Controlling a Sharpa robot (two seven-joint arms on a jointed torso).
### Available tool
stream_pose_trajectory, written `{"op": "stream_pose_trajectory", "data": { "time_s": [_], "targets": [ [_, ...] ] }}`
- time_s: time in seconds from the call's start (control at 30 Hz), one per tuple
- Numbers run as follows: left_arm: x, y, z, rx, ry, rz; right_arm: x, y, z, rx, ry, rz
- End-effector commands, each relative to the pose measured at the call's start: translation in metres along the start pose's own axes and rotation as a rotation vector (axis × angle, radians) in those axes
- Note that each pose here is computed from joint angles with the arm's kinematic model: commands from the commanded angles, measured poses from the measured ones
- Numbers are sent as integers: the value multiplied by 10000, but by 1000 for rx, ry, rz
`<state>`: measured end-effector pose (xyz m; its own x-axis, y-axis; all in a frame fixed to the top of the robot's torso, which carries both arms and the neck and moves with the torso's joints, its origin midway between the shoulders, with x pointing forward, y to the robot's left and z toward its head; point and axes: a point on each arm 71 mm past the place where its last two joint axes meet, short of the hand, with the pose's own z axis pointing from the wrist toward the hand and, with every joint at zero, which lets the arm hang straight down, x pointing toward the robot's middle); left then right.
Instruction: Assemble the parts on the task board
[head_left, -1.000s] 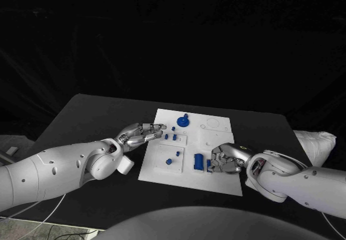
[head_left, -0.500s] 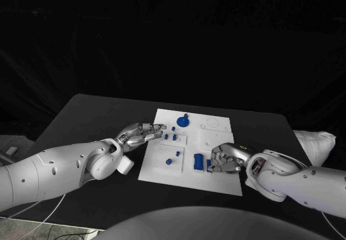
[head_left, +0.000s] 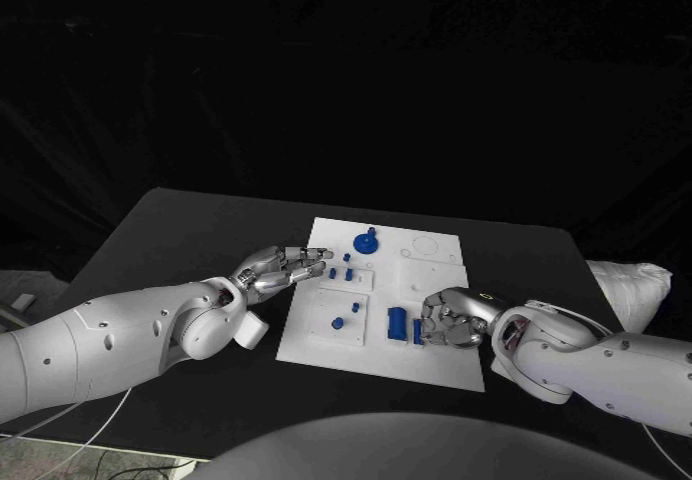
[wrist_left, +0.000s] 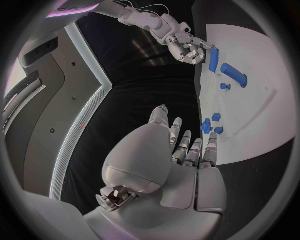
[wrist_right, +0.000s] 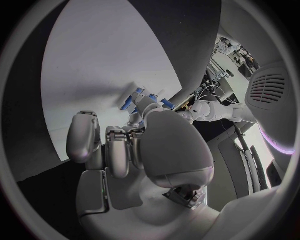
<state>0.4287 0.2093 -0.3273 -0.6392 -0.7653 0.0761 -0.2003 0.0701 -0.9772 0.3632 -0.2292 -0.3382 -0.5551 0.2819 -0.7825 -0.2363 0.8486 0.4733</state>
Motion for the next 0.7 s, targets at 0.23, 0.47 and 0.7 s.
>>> {"op": "stream_pose_trajectory", "data": {
  "time_s": [0.23, 0.47, 0.7],
  "targets": [
    [11, -42, -16, 52, -4, 12, -161, 30, -110, -87, -190, 67],
    [52, -131, -76, 119, -17, 65, -523, 115, -245, -207, -385, 185],
    [97, -441, -68, 193, -19, 113, -1021, 287, -173, -295, -363, 470]
  ]
}}
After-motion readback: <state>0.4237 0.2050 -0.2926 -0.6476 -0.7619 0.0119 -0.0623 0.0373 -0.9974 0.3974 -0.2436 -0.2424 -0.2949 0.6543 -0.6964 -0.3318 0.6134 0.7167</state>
